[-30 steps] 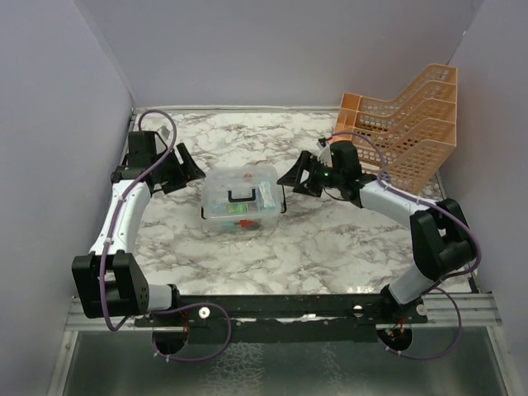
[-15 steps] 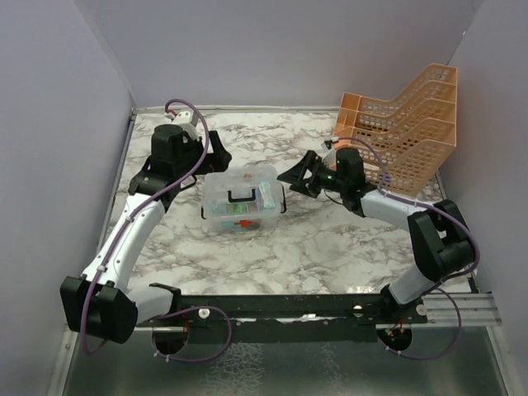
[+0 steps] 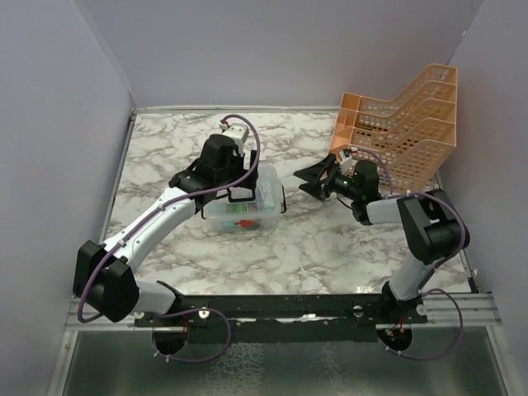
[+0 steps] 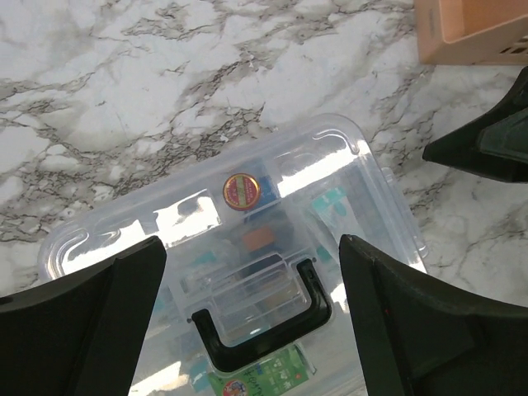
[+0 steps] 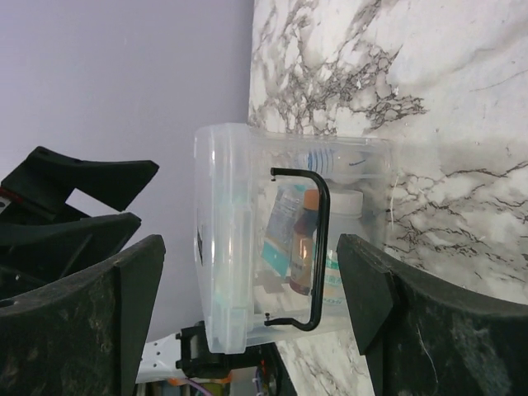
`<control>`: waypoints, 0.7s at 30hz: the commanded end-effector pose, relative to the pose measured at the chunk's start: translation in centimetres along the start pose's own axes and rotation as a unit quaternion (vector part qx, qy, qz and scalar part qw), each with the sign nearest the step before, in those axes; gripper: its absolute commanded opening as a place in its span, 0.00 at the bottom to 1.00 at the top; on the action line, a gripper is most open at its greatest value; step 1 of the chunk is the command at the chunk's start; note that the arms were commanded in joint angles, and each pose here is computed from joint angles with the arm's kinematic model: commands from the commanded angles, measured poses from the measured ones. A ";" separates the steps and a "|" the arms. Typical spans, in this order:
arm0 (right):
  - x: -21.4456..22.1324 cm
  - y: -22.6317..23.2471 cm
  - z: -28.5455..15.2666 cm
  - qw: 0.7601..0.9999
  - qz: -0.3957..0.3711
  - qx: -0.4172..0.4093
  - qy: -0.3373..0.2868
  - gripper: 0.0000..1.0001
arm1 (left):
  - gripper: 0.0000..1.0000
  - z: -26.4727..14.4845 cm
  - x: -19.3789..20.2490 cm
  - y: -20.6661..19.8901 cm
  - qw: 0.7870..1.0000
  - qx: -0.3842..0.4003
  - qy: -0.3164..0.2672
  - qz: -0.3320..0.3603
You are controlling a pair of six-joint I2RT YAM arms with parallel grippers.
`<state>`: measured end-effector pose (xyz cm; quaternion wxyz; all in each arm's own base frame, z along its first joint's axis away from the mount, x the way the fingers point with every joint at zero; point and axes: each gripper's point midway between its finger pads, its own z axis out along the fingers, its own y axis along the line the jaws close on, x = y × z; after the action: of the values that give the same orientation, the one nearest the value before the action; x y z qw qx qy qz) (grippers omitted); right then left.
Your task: Organize the medicine kit
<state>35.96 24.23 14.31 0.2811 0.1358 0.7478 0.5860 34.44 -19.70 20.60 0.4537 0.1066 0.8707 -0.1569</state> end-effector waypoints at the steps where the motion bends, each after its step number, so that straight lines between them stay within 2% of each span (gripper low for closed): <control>1: 1.0 0.6 0.2 0.998 0.027 -0.063 0.018 0.86 | 0.89 0.4 -1.0 1.0 0.996 -0.055 -0.012 0.075; 9: 1.6 -1.6 2.2 0.996 0.053 -0.050 0.043 0.87 | 0.90 1.0 1.8 1.1 0.984 -0.078 0.045 0.152; 15: 2.6 -1.6 3.1 0.991 0.096 -0.083 0.050 0.90 | 0.93 1.1 3.9 0.9 0.981 -0.067 0.078 0.161; 21: 2.7 -1.6 3.8 0.986 0.123 -0.101 0.054 0.93 | 0.91 1.2 4.9 2.6 0.974 -0.113 0.098 0.172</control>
<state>35.97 27.53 9.81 0.1864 0.1752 0.7058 0.6606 33.54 -19.17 16.46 0.4127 0.2154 0.8848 -0.0184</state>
